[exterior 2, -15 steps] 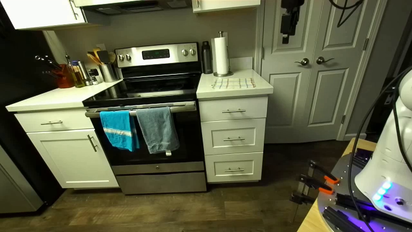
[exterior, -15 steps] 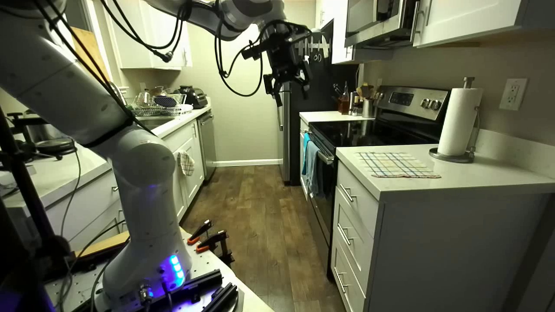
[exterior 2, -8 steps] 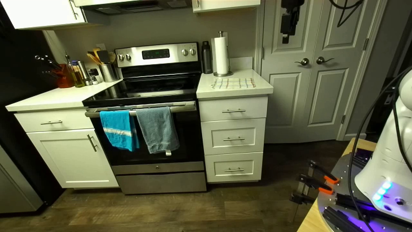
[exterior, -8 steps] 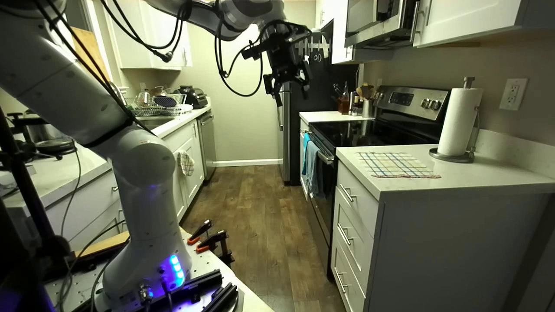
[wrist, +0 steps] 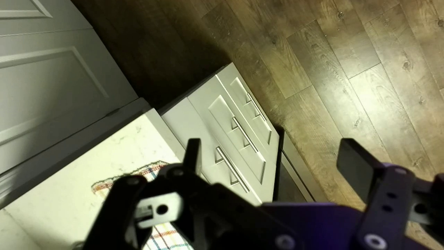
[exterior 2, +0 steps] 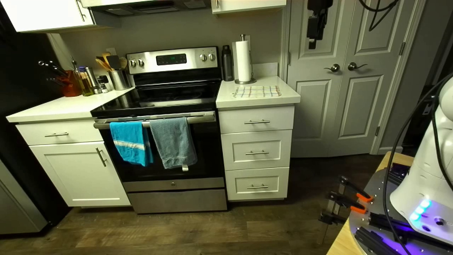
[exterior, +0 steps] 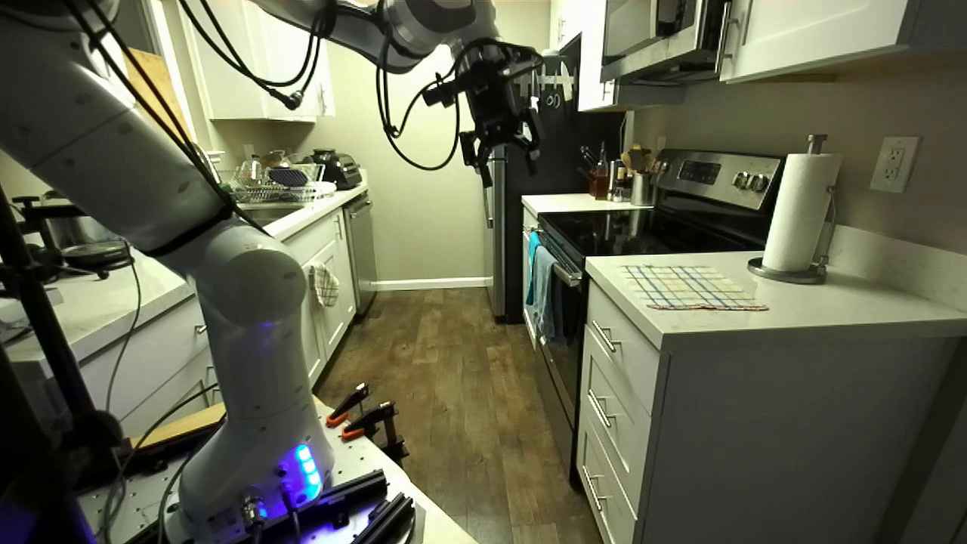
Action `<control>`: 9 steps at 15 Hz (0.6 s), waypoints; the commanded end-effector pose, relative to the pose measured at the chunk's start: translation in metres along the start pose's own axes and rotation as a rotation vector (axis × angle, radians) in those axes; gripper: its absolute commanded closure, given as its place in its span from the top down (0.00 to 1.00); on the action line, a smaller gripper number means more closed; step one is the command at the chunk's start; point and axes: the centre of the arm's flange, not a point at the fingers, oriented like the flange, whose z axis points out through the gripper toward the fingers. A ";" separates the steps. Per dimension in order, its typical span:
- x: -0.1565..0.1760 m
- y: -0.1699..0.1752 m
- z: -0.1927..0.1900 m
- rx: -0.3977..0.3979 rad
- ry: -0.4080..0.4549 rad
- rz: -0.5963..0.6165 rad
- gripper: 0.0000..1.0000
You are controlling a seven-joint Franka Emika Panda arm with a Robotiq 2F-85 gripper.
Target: Open the top drawer of the cabinet on the right
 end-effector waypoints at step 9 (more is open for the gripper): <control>0.108 -0.024 0.140 0.150 0.058 -0.096 1.00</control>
